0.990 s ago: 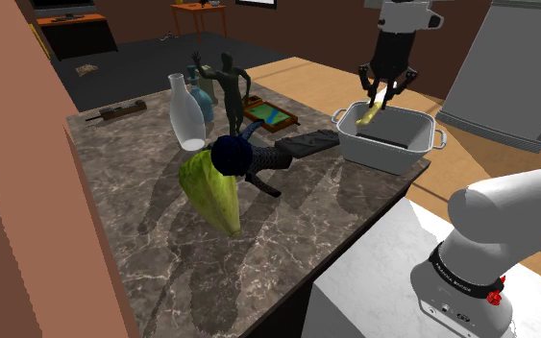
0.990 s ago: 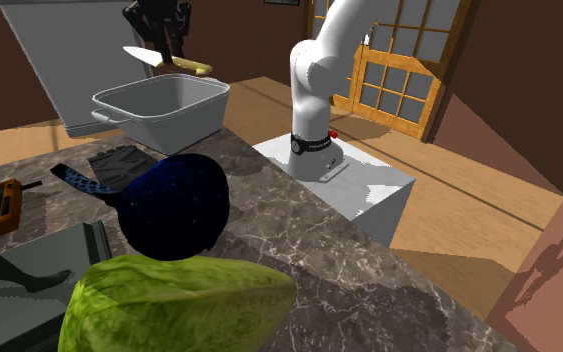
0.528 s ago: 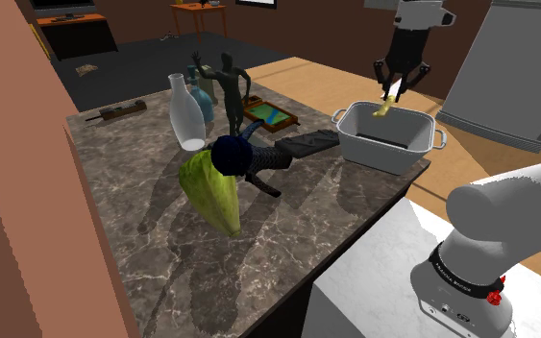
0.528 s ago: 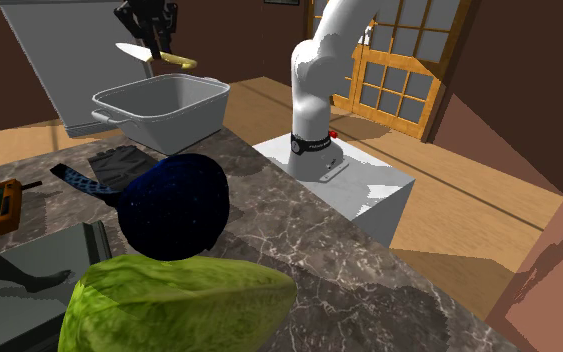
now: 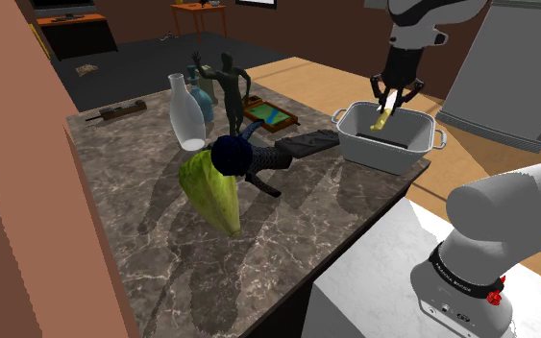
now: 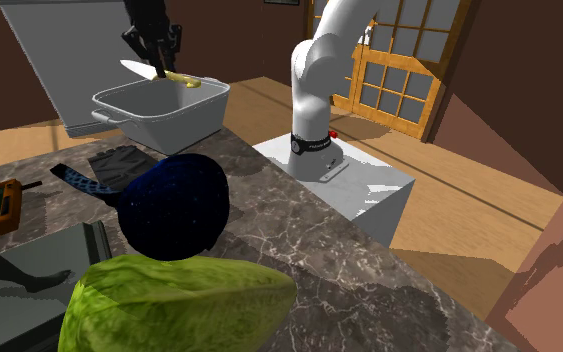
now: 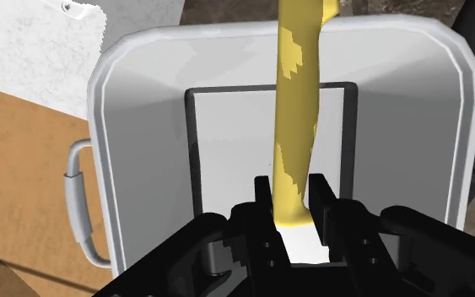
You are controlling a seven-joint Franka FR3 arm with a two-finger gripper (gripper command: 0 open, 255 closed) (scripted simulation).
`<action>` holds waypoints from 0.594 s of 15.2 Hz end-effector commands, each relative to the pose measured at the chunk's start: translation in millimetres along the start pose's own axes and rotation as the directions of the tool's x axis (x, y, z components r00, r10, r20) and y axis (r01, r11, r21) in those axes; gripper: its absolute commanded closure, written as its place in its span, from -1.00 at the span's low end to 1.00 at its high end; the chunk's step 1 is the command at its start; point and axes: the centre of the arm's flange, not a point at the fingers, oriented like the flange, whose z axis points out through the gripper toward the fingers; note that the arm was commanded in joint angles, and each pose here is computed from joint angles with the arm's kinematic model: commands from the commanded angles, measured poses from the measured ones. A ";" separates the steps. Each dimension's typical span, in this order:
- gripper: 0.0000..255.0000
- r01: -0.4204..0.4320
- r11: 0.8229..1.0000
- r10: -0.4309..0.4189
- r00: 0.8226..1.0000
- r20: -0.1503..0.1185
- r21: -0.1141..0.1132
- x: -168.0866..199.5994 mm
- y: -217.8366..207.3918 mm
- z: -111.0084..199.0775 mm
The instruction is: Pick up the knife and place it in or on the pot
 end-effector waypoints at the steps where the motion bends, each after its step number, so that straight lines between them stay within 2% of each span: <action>1: 1.00 0.000 1.000 0.000 1.000 0.000 0.000 0.4 -0.4 10.0; 6: 1.00 0.000 1.000 0.000 1.000 0.000 0.000 2.2 -1.0 37.4; 9: 1.00 0.000 1.000 0.000 1.000 0.000 0.000 2.2 -1.0 37.4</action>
